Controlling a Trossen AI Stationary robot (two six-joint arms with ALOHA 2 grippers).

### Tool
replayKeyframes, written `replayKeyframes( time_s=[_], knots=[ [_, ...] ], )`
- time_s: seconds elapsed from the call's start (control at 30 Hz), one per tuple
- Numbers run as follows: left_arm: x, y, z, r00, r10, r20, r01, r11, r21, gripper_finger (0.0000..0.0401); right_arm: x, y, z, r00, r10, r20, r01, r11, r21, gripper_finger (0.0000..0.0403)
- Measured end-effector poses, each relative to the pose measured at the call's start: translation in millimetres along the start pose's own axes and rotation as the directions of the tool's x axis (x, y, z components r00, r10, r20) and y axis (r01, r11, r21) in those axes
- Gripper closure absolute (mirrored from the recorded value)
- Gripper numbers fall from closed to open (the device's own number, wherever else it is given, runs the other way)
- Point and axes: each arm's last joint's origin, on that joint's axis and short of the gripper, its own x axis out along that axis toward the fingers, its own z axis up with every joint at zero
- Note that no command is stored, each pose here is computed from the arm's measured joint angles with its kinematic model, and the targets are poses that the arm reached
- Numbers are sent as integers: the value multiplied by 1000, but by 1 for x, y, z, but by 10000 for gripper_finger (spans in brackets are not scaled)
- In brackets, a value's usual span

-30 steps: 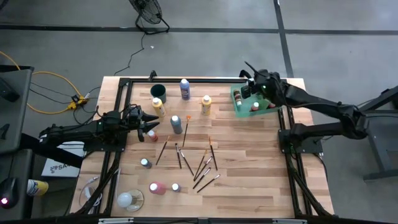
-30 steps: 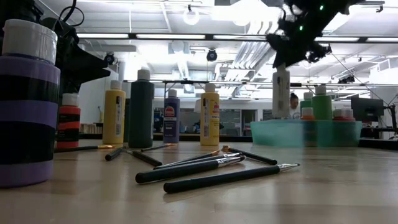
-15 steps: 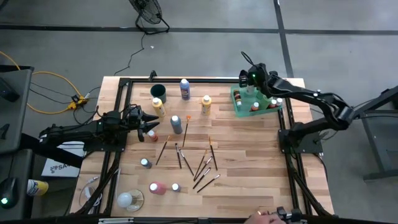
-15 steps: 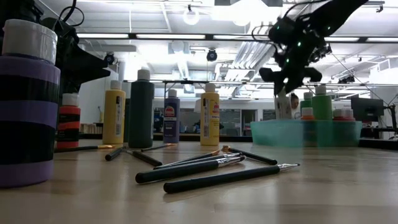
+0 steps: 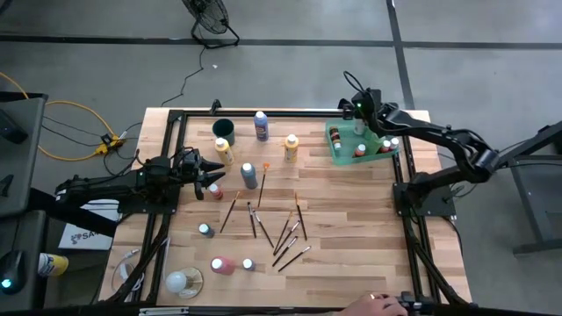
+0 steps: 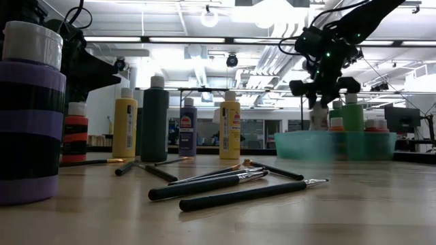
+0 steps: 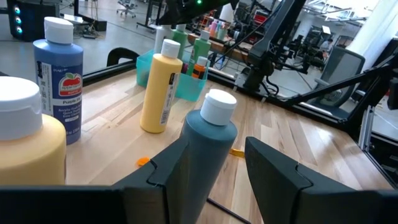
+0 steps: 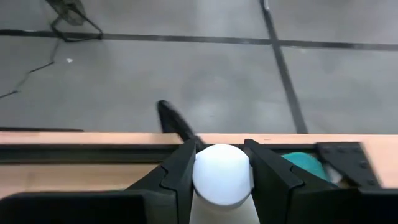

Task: Pick & Place Paint Supplies
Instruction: Put the big white paint bottle into the green bin, then put the small orange paint bottle into the green bin

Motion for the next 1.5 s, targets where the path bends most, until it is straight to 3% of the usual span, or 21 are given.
replayKeyframes(
  time_s=[0.43,0.73,1.23,1.5],
  knots=[
    [0,0,0,1000,0,0,0,1000,0,249,1,-5,0,999,-45,-3,45,999,13,269],
    [0,0,0,1000,0,0,0,1000,0,249,3,-8,1,998,-58,-14,59,998,16,282],
    [0,0,0,1000,0,0,0,1000,0,249,1,-11,-2,997,-64,-47,66,997,35,225],
    [0,0,0,1000,0,0,0,1000,0,249,-14,-19,9,1000,-30,0,29,997,70,158]
  ],
)
